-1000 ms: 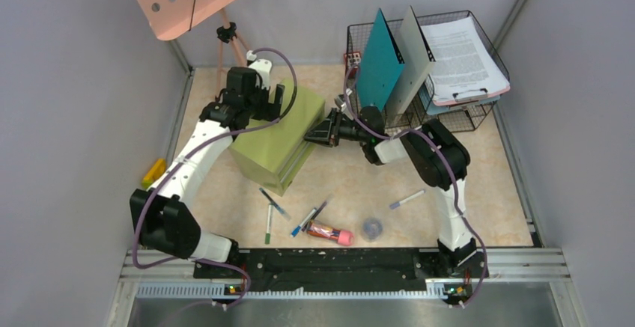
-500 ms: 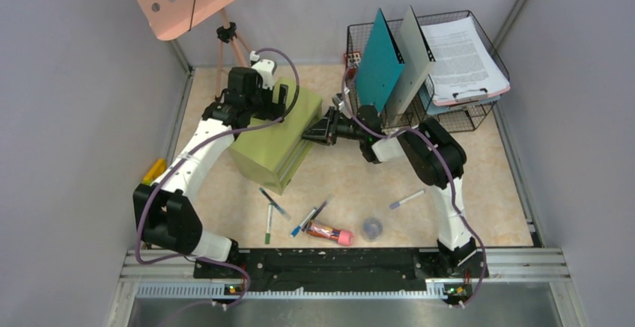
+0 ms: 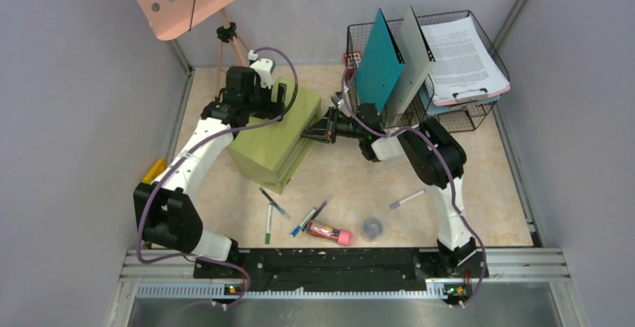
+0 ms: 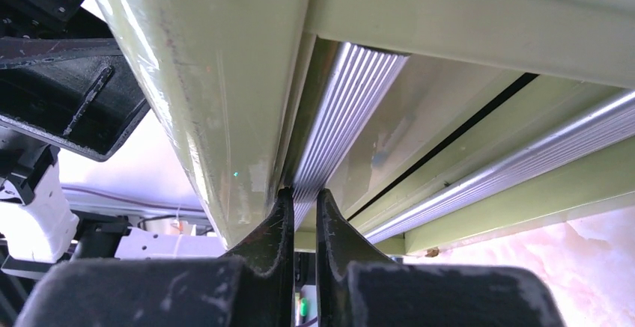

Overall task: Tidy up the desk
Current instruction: Open the drawer in the storage box.

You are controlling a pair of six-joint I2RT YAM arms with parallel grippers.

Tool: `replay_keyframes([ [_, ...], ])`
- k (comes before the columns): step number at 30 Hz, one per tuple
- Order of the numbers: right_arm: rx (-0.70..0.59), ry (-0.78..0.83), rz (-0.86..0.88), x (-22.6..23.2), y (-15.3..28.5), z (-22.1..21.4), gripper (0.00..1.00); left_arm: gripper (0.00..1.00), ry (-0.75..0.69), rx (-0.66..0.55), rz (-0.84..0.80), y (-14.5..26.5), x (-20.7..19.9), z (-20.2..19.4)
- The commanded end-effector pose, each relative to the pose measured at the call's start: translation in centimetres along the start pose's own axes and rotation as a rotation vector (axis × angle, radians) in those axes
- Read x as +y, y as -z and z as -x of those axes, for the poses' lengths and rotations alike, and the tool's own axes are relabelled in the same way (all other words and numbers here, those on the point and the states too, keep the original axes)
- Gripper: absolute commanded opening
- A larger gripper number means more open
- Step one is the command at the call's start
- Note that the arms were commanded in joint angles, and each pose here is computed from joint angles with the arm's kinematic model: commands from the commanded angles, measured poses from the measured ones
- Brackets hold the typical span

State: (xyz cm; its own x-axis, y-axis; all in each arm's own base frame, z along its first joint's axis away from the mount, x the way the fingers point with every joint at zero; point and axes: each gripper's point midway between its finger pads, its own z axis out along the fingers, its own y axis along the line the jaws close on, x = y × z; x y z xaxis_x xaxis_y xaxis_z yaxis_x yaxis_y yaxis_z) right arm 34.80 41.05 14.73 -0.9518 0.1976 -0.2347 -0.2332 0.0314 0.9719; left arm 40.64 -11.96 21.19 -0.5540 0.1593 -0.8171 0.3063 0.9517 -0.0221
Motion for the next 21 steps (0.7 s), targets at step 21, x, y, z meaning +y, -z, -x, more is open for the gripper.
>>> replay_keyframes([
  [21, -0.082, 0.211, 0.024, 3.9, 1.4, 1.9, 0.00, 0.88, 0.003, 0.354, 0.092, -0.8, 2.2, -9.7],
])
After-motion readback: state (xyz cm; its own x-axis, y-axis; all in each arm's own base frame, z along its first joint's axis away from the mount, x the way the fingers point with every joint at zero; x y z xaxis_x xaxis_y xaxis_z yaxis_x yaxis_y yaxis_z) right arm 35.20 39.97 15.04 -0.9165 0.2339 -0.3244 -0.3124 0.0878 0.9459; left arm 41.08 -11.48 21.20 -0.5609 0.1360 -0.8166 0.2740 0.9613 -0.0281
